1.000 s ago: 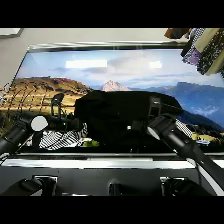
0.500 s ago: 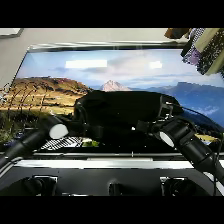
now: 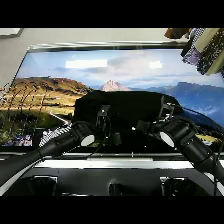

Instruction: Fold the clothes and pants, and hang the long-sleeved shirts on hangers.

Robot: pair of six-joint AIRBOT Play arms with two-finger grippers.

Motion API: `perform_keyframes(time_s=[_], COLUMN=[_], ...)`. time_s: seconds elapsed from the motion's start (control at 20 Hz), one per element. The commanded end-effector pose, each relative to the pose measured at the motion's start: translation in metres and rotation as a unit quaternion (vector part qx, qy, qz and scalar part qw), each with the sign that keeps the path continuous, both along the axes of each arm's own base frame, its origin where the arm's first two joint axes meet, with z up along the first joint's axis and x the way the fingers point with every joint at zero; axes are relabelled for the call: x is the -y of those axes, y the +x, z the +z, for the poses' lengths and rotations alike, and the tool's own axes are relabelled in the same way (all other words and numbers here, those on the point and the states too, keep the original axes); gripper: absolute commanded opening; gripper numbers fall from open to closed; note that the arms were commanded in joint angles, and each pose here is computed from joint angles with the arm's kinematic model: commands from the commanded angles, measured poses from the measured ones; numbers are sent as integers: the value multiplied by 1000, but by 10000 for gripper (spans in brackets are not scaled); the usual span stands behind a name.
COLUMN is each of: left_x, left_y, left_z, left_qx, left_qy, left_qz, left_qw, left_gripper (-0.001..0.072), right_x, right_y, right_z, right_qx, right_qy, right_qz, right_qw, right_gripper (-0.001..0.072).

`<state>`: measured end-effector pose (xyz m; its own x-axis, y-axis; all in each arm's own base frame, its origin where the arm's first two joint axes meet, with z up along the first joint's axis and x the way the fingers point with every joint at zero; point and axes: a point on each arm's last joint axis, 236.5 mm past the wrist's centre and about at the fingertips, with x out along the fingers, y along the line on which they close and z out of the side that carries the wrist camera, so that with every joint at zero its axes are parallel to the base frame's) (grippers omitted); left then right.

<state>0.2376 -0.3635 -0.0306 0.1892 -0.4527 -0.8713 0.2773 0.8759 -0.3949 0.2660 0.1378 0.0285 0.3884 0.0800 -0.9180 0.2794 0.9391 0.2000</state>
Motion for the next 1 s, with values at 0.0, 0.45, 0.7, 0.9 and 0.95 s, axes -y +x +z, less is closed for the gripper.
perform_keyframes(time_s=[0.0, 0.45, 0.7, 0.9, 0.95], left_x=[-4, -32, -31, -17, -16], left_y=[11, 51, 47, 26, 23], left_z=[-9, -20, -30, -20, -15], left_qx=[27, 61, 42, -8, -13], left_qy=[24, 62, 63, 22, 16], left_qz=[-4, 54, 60, 68, 71], left_qw=[999, 995, 995, 997, 997], left_gripper=[512, 510, 411, 476, 477], right_x=[-1, -5, -5, -5, -5], right_y=[-1, -2, -2, -3, -3], right_z=[0, 0, 0, 0, 0], right_qx=[-1, -6, -7, -7, -7], right_qy=[4, 18, 21, 21, 21], right_qz=[-6, -13, -22, -22, -22], right_qw=[1000, 1000, 1000, 1000, 1000], right_gripper=[31, 31, 31, 31, 31])
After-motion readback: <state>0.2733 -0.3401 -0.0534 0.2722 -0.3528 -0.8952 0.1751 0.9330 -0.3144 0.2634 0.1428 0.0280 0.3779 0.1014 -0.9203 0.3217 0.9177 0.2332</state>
